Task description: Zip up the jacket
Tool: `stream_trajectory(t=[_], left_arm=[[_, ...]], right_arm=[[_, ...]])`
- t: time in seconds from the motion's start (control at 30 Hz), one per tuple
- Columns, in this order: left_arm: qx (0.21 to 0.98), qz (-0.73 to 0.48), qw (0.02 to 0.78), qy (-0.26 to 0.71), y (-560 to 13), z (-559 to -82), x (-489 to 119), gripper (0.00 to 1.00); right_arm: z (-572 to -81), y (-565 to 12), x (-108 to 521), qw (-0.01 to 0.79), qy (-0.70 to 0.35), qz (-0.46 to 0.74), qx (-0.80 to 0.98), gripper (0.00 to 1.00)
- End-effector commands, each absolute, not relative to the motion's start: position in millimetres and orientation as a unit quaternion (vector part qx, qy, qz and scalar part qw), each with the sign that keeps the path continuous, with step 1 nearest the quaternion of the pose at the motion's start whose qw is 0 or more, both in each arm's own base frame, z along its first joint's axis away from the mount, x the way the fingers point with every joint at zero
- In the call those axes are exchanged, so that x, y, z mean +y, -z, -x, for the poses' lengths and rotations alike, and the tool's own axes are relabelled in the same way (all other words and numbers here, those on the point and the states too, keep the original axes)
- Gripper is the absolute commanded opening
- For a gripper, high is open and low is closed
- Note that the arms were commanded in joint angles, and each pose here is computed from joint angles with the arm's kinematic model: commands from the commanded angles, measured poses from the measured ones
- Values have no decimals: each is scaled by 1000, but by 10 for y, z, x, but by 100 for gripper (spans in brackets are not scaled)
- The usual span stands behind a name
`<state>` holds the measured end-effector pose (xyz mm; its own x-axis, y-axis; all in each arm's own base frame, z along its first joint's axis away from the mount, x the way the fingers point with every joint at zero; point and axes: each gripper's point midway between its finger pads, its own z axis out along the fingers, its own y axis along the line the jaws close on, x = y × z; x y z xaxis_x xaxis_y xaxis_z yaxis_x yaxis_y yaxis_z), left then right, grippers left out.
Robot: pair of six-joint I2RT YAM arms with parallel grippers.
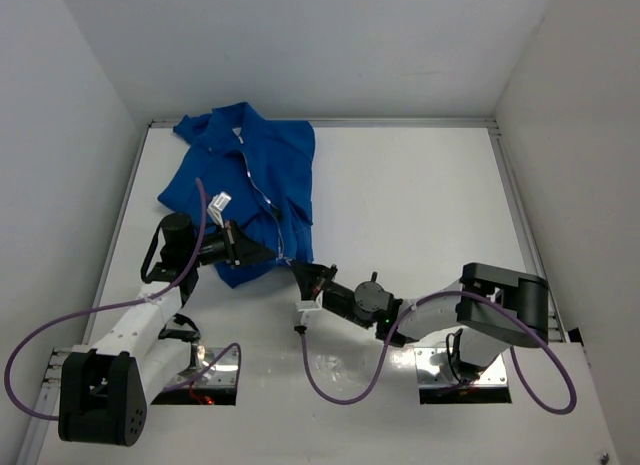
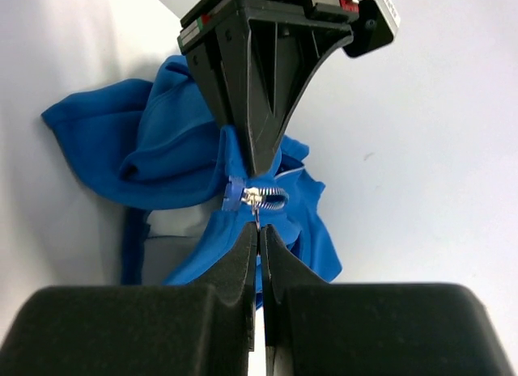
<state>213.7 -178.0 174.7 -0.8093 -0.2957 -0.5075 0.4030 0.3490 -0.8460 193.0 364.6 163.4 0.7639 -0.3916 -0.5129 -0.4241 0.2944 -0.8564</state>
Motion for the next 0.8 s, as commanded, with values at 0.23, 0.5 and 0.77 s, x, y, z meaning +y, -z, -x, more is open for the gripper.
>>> stream_trajectory(t=[0.23, 0.5, 0.77], left_arm=[[757, -73, 320, 565, -1803, -2104, -1812, 0], [756, -84, 323, 564, -1839, -2119, -1831, 0], [756, -104, 319, 562, -1834, -2054, -1866, 0]], right_arm=[[-2103, -2108, 3630, 785, -40, 501, 363, 0], [-2296, -2121, 3686, 782, -35, 498, 374, 0], [-2471, -2028, 3718, 770, -26, 512, 380, 0]])
